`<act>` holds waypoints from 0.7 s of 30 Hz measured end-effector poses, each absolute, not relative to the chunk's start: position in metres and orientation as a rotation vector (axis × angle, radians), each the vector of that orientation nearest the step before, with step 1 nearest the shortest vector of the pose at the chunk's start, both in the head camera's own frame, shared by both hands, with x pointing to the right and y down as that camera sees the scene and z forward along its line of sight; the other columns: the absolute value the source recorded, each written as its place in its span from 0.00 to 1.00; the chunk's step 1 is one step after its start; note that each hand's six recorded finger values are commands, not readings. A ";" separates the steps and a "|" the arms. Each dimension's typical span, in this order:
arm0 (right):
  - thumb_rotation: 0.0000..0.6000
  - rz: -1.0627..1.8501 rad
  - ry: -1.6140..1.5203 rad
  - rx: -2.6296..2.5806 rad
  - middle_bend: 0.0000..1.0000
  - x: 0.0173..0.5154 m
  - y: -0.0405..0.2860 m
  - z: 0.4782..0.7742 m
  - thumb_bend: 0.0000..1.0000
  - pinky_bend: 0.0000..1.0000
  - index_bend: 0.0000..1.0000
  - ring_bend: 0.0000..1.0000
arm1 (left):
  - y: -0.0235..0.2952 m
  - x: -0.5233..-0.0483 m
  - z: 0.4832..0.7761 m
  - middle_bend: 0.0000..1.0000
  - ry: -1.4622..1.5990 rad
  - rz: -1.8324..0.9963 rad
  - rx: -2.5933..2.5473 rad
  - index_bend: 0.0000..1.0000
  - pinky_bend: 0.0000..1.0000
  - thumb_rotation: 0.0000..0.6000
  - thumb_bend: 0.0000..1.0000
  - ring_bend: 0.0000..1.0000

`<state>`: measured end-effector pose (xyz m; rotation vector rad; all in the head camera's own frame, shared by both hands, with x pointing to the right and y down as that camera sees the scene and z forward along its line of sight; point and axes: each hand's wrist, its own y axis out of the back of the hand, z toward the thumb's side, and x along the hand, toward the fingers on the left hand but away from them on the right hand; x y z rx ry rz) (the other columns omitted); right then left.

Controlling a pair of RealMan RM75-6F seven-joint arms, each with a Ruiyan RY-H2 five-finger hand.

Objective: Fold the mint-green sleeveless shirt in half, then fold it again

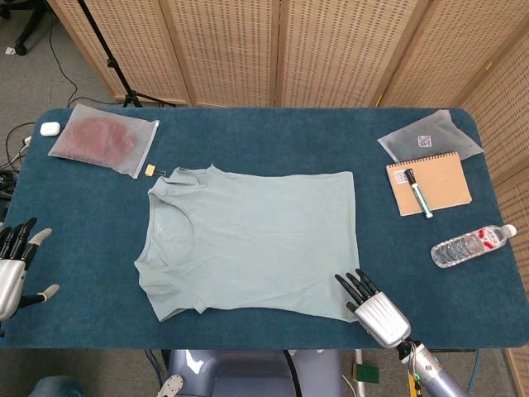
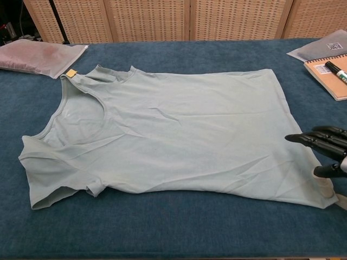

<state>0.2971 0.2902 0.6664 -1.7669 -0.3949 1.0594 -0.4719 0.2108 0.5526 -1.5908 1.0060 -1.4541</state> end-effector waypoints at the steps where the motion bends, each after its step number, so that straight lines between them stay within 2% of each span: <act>1: 1.00 1.059 -0.398 -1.767 0.00 0.297 0.290 0.667 0.48 0.00 0.66 0.00 | 0.211 -0.471 0.553 0.00 1.002 -1.452 -1.594 0.00 0.00 1.00 0.00 0.00; 7: 1.00 1.058 -0.414 -1.779 0.00 0.298 0.289 0.667 0.49 0.00 0.66 0.00 | 0.213 -0.463 0.557 0.00 0.950 -1.408 -1.627 0.00 0.00 1.00 0.00 0.00; 9: 1.00 1.058 -0.418 -1.784 0.00 0.298 0.289 0.667 0.49 0.00 0.66 0.00 | 0.213 -0.458 0.560 0.00 0.912 -1.369 -1.641 0.03 0.00 1.00 0.00 0.00; 15: 1.00 1.061 -0.424 -1.792 0.00 0.299 0.288 0.666 0.49 0.00 0.66 0.00 | 0.219 -0.448 0.575 0.00 0.780 -1.244 -1.675 0.27 0.00 1.00 0.00 0.00; 21: 1.00 1.061 -0.440 -1.804 0.00 0.300 0.286 0.664 0.49 0.00 0.66 0.00 | 0.232 -0.433 0.597 0.00 0.654 -1.073 -1.754 0.42 0.00 1.00 0.02 0.00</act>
